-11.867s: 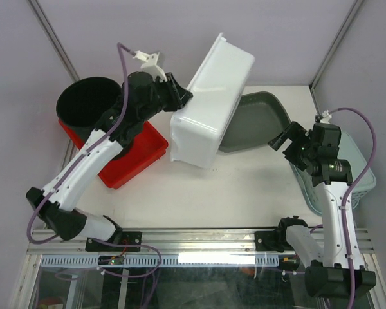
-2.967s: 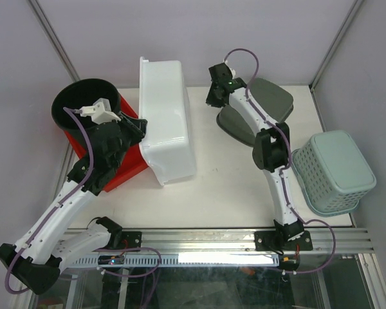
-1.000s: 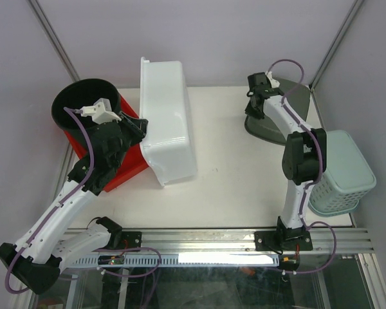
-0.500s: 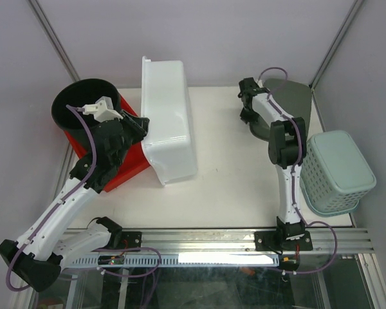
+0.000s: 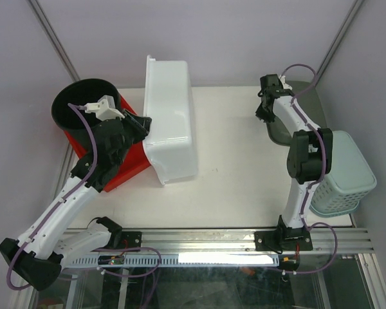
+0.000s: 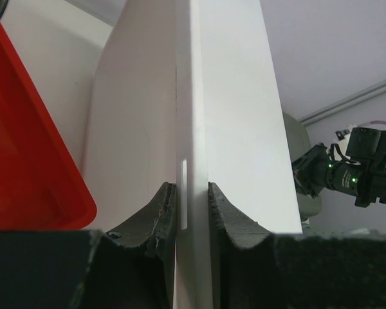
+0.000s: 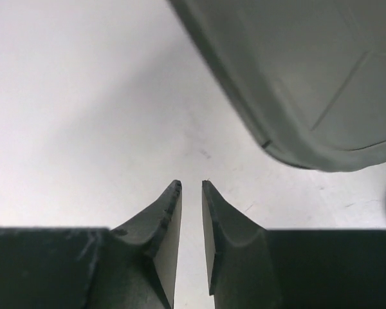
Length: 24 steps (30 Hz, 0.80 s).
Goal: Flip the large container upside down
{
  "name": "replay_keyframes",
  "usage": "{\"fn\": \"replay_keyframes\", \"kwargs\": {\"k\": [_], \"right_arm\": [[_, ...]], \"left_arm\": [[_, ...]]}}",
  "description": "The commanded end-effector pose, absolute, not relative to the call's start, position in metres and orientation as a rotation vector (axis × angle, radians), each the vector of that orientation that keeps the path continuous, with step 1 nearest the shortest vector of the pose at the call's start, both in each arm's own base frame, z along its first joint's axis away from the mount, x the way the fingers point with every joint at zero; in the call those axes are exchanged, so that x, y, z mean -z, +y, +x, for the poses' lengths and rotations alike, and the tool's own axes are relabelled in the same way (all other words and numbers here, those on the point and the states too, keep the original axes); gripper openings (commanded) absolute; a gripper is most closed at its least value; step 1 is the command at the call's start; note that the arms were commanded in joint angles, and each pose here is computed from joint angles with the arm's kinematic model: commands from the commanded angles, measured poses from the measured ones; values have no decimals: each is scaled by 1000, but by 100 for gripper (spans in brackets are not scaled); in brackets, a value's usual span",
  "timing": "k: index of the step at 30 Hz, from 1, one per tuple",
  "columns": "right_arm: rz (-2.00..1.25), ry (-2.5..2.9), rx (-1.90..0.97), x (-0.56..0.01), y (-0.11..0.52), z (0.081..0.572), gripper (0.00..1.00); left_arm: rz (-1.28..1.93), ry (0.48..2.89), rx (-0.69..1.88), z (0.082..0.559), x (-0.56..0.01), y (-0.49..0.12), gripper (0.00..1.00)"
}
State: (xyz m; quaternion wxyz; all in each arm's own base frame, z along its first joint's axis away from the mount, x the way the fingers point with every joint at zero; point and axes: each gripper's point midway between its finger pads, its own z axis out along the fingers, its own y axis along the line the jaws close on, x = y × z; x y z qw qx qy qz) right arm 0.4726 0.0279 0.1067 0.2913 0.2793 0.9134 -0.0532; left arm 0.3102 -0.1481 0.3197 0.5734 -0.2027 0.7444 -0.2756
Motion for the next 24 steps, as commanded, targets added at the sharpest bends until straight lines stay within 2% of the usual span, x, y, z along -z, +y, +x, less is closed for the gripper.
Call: {"fn": "replay_keyframes", "kwargs": {"k": [1,4,6,10,14,19,24], "right_arm": [[608,2348,-153,-157,77,481,24],[478,2307,-352,-194,106,467,34],[421,2264,-418,-218,110,450,44],[414,2192,-412,-256,88,408,61],[479,2139,-332,-279,53,362,71],[516,2070,-309,-312,31,320,72],[599,2001,-109,-333,-6,287,72]], "left_arm": [[-375,1796,707,310,-314,-168,0],[-269,1793,830,309,-325,-193,0],[-209,1784,924,307,-334,-211,0],[-148,1752,1095,307,-353,-240,0],[-117,1716,1255,323,-379,-274,0],[-238,1704,1409,350,-378,-302,0],[-454,1661,1495,368,-384,-309,0]]}}
